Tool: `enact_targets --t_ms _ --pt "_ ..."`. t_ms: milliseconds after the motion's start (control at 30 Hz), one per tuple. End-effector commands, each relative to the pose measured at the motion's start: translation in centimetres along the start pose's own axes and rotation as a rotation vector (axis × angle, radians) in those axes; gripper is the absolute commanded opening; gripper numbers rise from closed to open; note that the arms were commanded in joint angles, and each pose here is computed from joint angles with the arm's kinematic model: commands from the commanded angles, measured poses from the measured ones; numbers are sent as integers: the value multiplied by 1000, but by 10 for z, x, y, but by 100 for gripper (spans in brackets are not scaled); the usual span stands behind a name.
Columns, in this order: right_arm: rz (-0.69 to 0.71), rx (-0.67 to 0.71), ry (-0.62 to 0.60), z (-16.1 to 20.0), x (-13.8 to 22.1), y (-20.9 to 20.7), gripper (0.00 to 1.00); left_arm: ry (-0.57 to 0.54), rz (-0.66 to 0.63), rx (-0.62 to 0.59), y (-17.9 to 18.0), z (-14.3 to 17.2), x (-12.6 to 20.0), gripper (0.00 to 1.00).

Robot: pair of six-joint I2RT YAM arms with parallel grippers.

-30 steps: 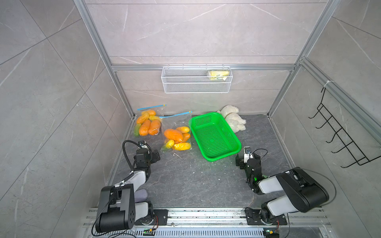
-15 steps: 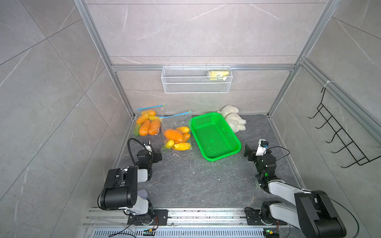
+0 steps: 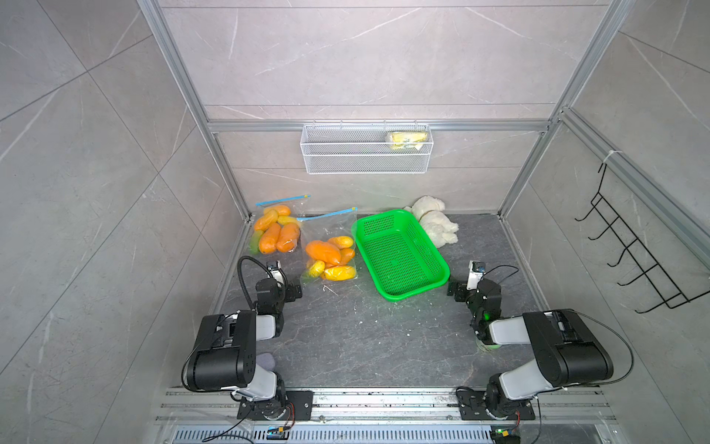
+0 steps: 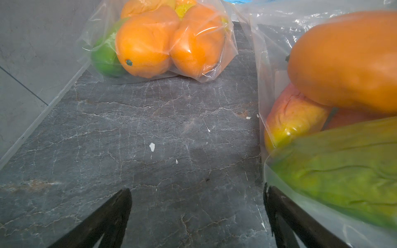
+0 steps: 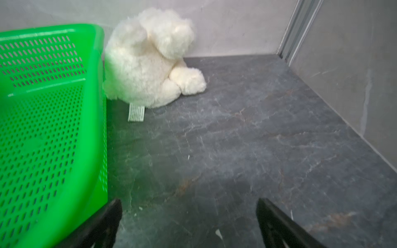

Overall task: Place the mango in a zip-top bag and seal the zipper
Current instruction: Reset both arms

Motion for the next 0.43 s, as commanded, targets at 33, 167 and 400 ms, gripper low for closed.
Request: enact_targets --t_ms 33,167,400 --pt "-37 26 -31 -11 -6 7 100 -76 -4 -22 2 -16 0 100" --pt "-45 36 -5 -10 -6 8 100 -78 -6 -22 2 -17 0 100" --pt "-64 62 3 -9 -8 14 100 -77 -4 -22 2 -17 0 100"
Point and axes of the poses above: each gripper's point midway between its finger pads, its own x axis back along the fingers, its own y axis along the line the jaws close on, z = x × y, the point moved 7 cm from there along x, back along the fingers, and after that the axes turned 9 degrees about -x, right-handed, at the moved point
